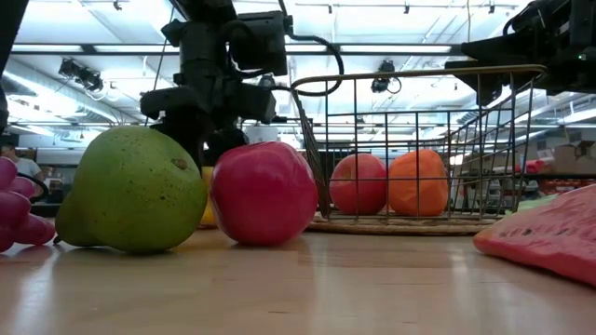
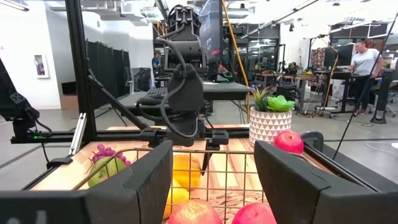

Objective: Build produce basket
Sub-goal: Put the yellow bell pepper into the wire basket

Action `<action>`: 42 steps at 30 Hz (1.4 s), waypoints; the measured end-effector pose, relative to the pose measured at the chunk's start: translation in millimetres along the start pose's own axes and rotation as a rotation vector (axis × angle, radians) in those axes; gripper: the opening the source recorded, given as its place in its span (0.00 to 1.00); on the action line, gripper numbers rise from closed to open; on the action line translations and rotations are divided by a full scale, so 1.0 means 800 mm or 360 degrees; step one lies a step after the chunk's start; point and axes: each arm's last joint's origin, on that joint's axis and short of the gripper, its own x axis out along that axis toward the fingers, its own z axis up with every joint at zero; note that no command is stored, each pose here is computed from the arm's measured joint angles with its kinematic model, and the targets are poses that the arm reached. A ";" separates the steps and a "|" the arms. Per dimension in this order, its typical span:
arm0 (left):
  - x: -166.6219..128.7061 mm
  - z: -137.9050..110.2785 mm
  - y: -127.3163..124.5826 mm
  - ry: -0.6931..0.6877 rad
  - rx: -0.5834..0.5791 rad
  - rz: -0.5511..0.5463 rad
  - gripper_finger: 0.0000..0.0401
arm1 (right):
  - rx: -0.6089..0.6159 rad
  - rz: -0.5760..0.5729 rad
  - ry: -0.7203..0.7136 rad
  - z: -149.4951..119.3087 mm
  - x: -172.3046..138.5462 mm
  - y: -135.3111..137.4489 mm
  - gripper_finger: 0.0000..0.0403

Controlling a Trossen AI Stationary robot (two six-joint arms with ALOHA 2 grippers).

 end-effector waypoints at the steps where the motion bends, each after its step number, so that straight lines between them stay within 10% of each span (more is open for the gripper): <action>1: 0.002 -0.001 0.000 0.0022 -0.0001 -0.0002 0.99 | -0.0001 0.0000 0.0000 0.000 0.000 0.000 0.57; 21: 0.010 0.001 0.000 0.0162 0.0082 -0.0022 0.87 | 0.0000 0.0000 0.0001 0.000 0.000 0.000 0.57; 42: -0.094 0.055 0.005 0.0002 0.0086 0.0055 0.87 | -0.0001 0.0000 0.0001 0.000 0.000 0.000 0.57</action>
